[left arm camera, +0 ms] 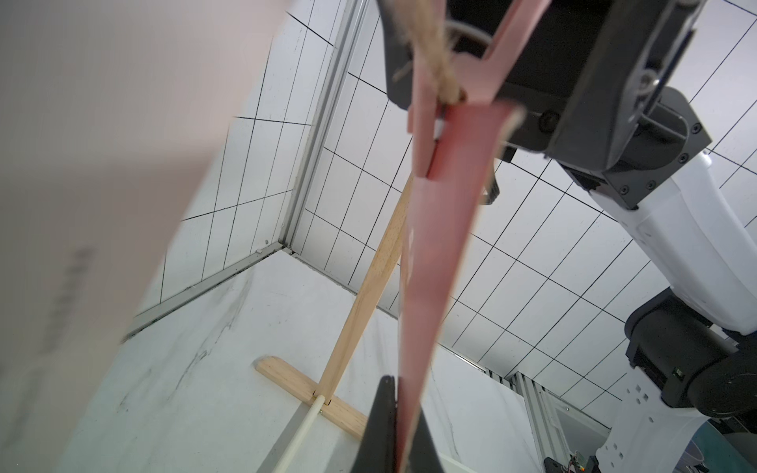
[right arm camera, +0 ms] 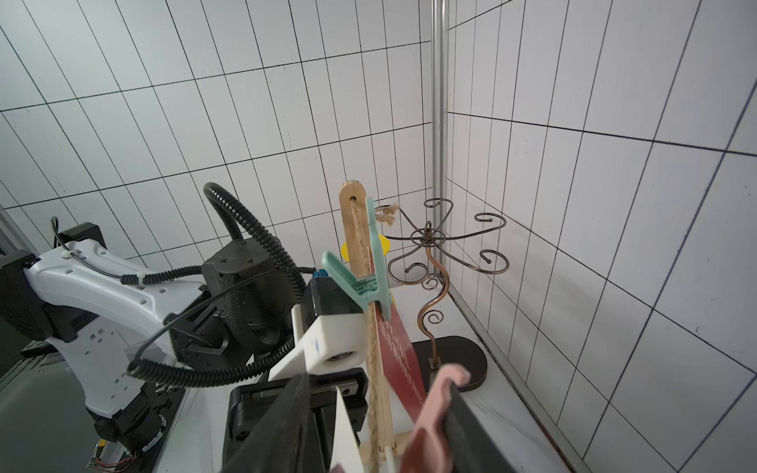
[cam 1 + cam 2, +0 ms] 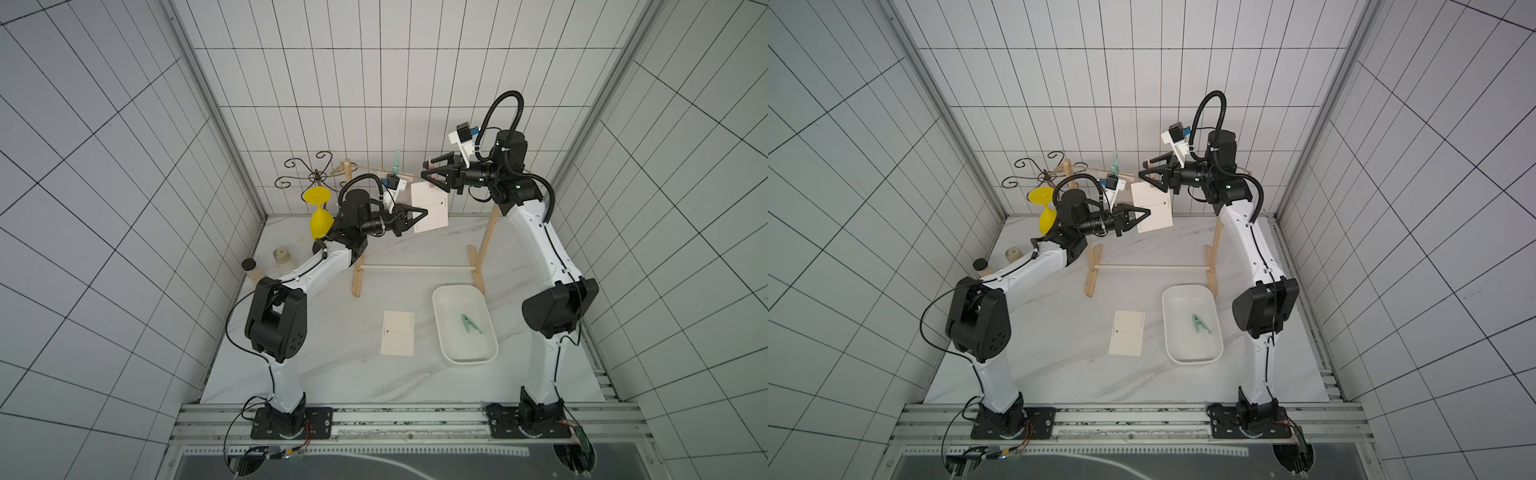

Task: Remove the postcards from the strings
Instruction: Remove the clamp from the clothesline.

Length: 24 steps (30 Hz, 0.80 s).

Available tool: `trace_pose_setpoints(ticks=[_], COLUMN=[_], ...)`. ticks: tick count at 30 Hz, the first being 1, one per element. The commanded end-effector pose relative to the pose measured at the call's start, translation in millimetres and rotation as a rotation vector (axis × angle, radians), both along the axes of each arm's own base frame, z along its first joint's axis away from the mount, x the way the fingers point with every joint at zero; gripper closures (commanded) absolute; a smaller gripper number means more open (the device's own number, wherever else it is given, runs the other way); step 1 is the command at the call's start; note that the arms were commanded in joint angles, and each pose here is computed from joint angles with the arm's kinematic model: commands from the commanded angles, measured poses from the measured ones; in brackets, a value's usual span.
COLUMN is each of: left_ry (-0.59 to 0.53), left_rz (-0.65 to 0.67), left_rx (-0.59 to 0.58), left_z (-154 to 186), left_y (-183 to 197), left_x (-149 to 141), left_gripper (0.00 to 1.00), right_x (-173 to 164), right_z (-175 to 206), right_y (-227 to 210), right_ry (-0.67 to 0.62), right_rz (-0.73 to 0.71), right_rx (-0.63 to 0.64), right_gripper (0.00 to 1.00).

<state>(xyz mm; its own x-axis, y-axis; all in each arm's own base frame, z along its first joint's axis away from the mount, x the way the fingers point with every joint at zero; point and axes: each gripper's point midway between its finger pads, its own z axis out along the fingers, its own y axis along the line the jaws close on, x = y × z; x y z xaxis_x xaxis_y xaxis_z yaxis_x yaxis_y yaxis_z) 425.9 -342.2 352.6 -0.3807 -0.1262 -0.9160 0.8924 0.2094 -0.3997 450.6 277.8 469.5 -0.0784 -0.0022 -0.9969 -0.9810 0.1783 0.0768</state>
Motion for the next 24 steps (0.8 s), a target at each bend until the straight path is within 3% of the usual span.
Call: trace_pose_setpoints(ticks=[1,7,24], left_ry=[0.001,0.003,0.009], left_rz=[-0.008,-0.011,-0.017], left_rx=[-0.003,-0.001,-0.002], left_z=[1.6,1.0,0.5], left_y=[0.1,0.8,1.7], left_x=[4.6,4.1,4.8], left_gripper=[1.00,1.00,1.00], right_x=[-11.6,-12.8,-14.5], right_z=[18.8,20.6,22.4], right_y=[-3.0,-4.7,-6.5], right_ry=[-0.055,-0.051,-0.048], right_rz=[0.055,0.070,0.082], right_rx=[0.019,0.027,0.033], right_gripper=[0.55,0.66,0.65])
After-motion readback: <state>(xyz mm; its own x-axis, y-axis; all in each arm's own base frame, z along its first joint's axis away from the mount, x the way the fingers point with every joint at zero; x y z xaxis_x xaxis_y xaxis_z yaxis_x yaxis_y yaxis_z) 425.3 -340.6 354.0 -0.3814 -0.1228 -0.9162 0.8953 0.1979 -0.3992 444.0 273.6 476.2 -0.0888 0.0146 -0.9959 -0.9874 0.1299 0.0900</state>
